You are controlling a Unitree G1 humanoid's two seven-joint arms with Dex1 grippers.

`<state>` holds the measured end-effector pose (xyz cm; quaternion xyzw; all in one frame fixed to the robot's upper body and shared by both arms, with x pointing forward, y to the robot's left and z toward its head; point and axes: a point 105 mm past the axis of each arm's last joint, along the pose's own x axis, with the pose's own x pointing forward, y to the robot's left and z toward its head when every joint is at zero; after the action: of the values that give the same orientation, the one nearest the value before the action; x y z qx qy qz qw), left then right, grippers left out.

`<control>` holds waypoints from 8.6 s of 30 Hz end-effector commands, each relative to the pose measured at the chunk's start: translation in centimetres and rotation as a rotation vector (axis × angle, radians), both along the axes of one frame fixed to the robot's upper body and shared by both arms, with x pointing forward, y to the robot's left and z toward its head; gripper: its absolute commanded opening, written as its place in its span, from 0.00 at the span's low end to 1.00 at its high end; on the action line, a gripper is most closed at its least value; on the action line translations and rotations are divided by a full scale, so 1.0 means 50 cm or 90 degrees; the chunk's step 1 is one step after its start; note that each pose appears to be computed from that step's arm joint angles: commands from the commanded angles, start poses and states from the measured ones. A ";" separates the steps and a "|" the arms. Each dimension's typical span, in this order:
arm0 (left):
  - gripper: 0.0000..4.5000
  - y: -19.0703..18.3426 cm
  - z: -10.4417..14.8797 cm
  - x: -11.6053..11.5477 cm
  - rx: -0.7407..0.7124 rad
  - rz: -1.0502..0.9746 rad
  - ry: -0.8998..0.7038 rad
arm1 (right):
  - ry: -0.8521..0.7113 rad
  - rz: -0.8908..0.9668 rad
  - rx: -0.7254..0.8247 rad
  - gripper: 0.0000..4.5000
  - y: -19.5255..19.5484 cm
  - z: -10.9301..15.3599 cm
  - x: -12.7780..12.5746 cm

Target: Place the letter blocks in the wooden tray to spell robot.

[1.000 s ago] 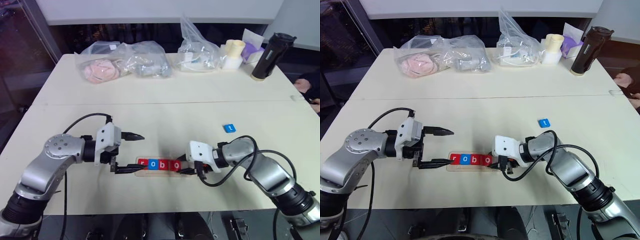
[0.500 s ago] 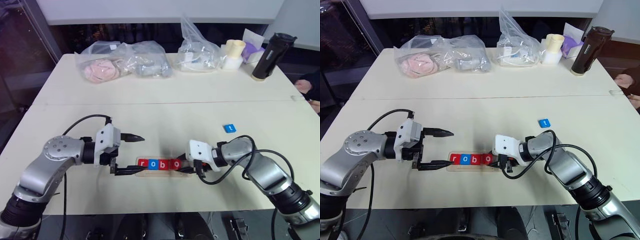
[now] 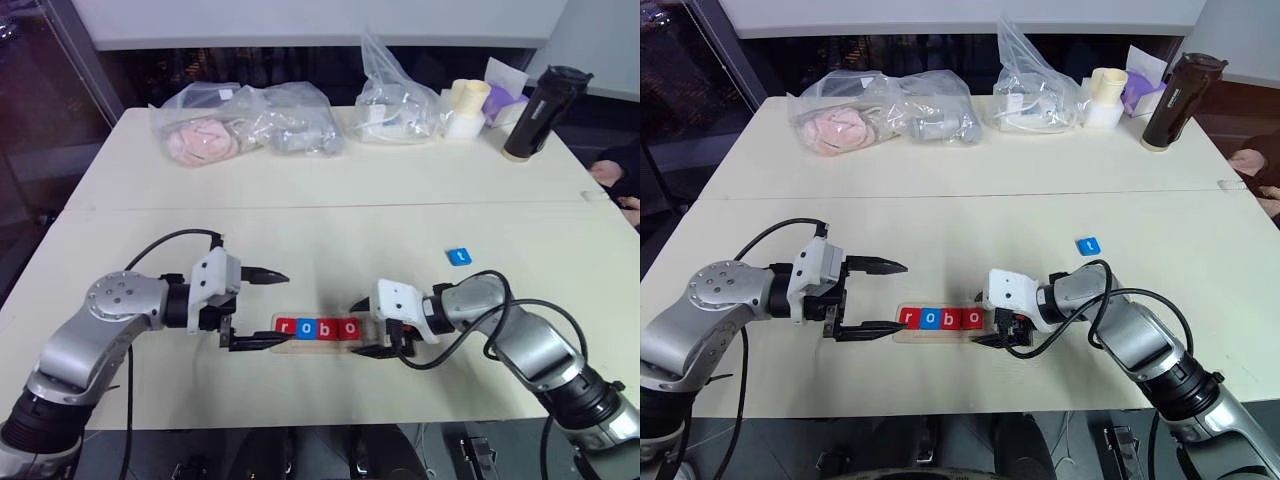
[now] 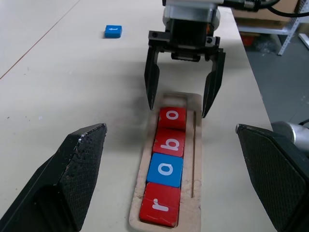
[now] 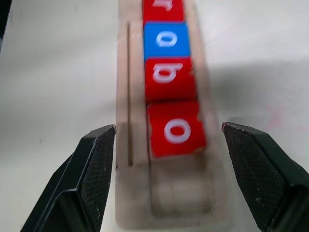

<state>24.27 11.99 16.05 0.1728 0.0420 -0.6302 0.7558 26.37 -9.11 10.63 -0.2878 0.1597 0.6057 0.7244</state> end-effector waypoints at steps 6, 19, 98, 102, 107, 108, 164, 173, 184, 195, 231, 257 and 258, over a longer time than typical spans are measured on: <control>1.00 -0.001 0.015 0.000 -0.003 -0.008 -0.023 | -0.103 -0.096 0.005 0.80 -0.052 0.049 0.059; 1.00 0.000 0.013 0.000 -0.001 -0.011 -0.024 | -0.210 -0.592 0.100 0.80 -0.264 0.117 0.203; 1.00 -0.020 0.013 0.025 -0.012 -0.033 -0.049 | 0.038 -0.160 -0.076 1.00 -0.234 0.058 -0.072; 1.00 -0.016 0.014 0.024 -0.009 -0.030 -0.052 | 0.036 -0.127 -0.102 1.00 -0.273 0.028 -0.040; 1.00 -0.015 0.014 0.021 -0.008 -0.025 -0.054 | 0.028 -0.124 -0.118 1.00 -0.295 0.001 -0.006; 1.00 -0.014 0.014 0.021 -0.007 -0.023 -0.055 | 0.033 -0.120 -0.118 1.00 -0.296 -0.003 -0.005; 1.00 -0.012 0.011 0.007 -0.009 -0.004 -0.054 | -0.001 0.005 -0.031 0.26 -0.059 -0.012 0.006; 1.00 -0.010 0.011 0.004 -0.010 0.002 -0.051 | 0.004 0.014 -0.032 0.26 -0.052 -0.013 0.006; 1.00 -0.012 0.011 0.006 -0.015 0.010 -0.050 | 0.010 0.028 -0.030 0.26 -0.038 -0.013 0.002; 1.00 -0.014 0.012 0.004 -0.018 0.014 -0.048 | 0.006 0.041 -0.026 0.26 -0.023 -0.009 0.001; 1.00 -0.020 0.011 -0.003 -0.025 0.016 -0.049 | 0.011 0.054 -0.018 0.58 -0.001 -0.004 0.001; 1.00 0.061 0.005 0.012 -0.035 0.167 0.010 | 0.007 -0.257 0.118 0.99 -0.136 0.077 -0.072; 1.00 0.069 0.003 0.009 -0.031 0.177 0.015 | 0.012 -0.261 0.122 0.99 -0.139 0.078 -0.083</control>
<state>24.99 15.00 15.06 0.1298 0.0722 -0.5312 0.8341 22.94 -16.35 12.93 -0.1612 0.1911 0.4576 0.8533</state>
